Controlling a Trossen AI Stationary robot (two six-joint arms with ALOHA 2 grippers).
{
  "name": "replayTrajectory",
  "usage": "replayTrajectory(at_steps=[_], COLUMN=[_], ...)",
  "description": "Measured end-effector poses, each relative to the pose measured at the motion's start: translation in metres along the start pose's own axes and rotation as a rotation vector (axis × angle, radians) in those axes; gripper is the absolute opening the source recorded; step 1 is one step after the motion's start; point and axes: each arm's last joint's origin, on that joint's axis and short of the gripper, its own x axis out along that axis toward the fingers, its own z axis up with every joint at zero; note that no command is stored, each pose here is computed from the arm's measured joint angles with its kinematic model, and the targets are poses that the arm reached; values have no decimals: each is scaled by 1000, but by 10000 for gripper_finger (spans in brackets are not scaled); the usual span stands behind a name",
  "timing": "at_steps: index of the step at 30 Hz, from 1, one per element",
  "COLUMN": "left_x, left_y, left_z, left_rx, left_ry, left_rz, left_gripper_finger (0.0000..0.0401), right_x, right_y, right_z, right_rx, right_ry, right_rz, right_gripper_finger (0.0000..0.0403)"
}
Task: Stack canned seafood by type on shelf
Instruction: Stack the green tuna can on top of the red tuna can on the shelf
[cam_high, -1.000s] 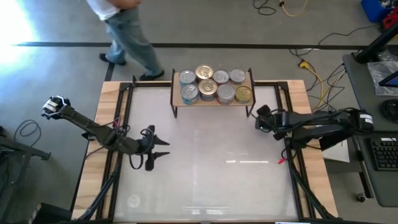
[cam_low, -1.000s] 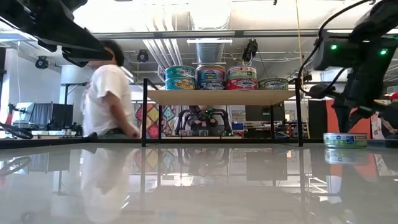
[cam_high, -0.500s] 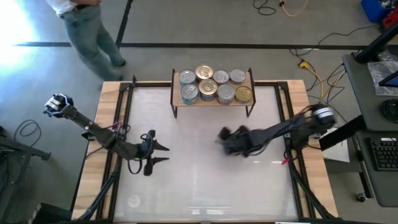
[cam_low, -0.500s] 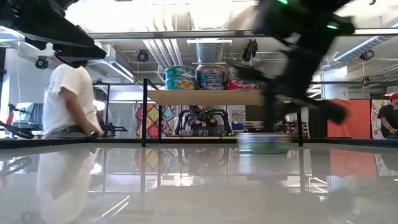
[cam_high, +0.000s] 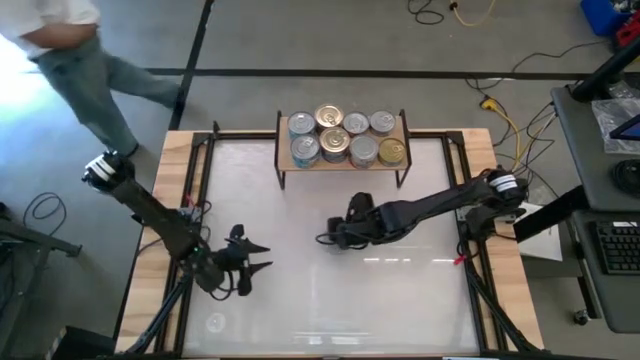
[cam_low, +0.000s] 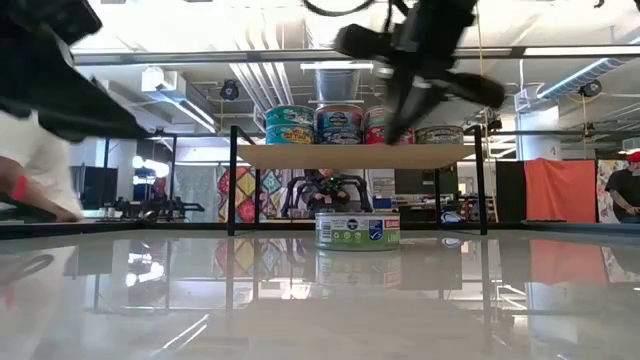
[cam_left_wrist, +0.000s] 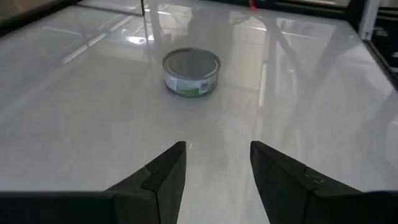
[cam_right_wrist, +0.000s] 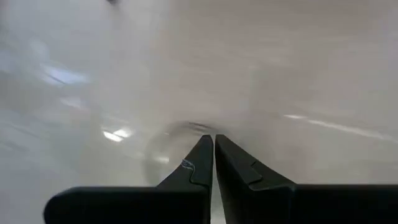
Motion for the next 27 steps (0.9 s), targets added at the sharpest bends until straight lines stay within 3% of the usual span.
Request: replayTrajectory(at_steps=[3, 6, 15, 20, 22, 27], left_x=[15, 31, 65, 71, 71, 71], left_y=[-8, -16, -21, -18, -18, -18], left_z=[-12, -21, -42, -48, -49, -49], left_rx=[-20, -18, -92, -108, -107, -89], left_ry=[-19, -64, -122, -109, -106, -104], left_rz=[25, 37, 26, 50, 53, 56], left_gripper_finger=[165, 165, 165, 165, 165, 165], right_x=[-1, 18, 59, 67, 67, 43], right_y=[-17, -27, -27, -13, -1, 31], right_z=[-2, -12, -35, -55, -64, -74], right_rx=[-72, -130, -213, -219, -226, -431], right_ry=[32, 42, 38, 153, 209, 253], right_rz=[-81, -119, -128, -16, 84, 383], right_gripper_finger=[9, 9, 9, 9, 9, 9])
